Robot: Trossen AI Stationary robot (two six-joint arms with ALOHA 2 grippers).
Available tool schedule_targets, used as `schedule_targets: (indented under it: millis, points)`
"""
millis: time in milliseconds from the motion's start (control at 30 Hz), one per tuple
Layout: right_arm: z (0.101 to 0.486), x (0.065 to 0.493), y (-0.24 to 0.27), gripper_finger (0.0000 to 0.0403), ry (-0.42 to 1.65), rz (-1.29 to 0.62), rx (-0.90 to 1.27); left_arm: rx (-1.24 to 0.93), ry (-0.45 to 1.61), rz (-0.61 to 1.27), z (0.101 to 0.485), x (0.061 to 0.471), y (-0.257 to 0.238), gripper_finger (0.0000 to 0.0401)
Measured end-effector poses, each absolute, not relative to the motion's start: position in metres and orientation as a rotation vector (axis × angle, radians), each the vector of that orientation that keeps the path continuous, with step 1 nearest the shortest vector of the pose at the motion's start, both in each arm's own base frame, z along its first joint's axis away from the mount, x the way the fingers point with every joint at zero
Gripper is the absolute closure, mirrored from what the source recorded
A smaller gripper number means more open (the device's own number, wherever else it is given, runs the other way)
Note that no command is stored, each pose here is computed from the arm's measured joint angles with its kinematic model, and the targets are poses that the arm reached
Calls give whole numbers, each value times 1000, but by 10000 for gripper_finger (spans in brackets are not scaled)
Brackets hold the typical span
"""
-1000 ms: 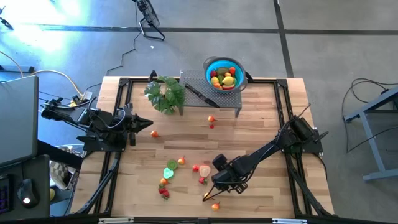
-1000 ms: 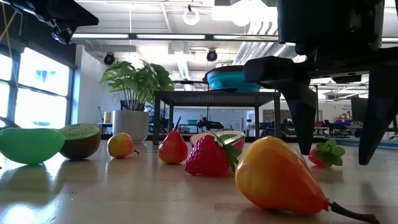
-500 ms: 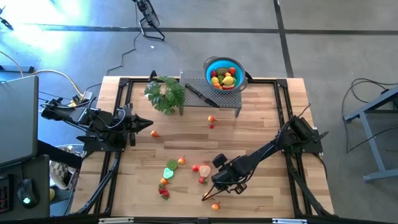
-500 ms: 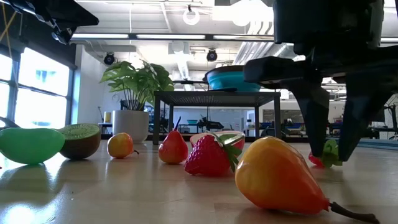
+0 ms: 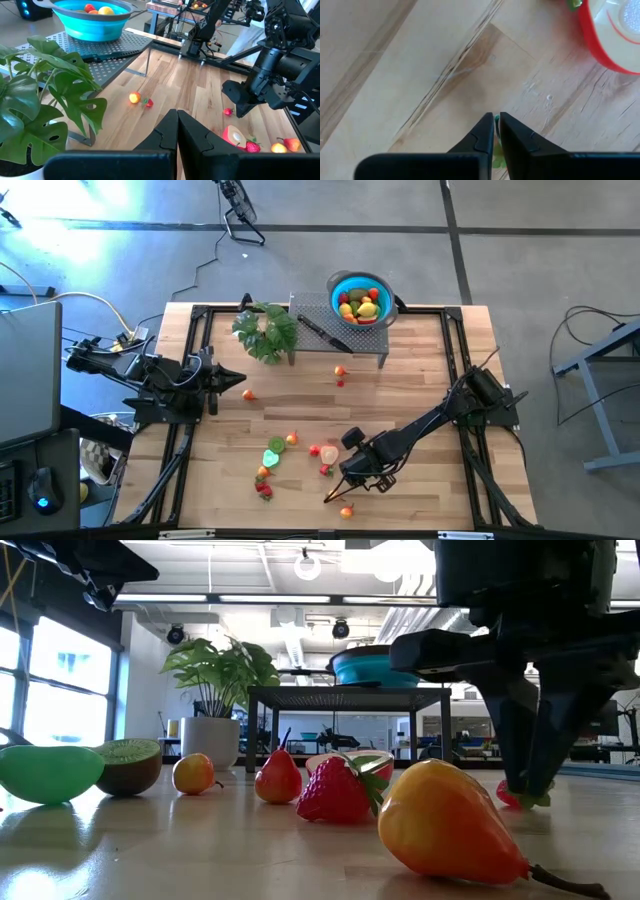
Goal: Pick & Place Fruit
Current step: Put the red strawberry in the blue bowl on the shelf
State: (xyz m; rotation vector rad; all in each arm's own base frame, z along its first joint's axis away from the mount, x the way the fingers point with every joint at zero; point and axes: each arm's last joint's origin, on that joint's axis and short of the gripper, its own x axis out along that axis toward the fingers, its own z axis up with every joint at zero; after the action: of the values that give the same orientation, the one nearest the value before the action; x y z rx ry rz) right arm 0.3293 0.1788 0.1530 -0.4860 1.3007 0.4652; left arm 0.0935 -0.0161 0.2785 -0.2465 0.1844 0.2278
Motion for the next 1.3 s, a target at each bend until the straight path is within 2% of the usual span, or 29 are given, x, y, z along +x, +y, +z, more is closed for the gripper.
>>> schedule_targets:
  millis: [167,533,1000,1300]
  points:
    - [153,329,179,397,1301,467,-484,-246,184,228,279,94,-16,401]
    - [164,330,179,399,1261,445,-498,-246,184,228,279,93,-16,401]
    - [214,349,183,399,1104,366,-508,-247,181,232,279,94,-16,401]
    - [259,365,173,399,962,286,-454,-250,181,232,279,93,-16,401]
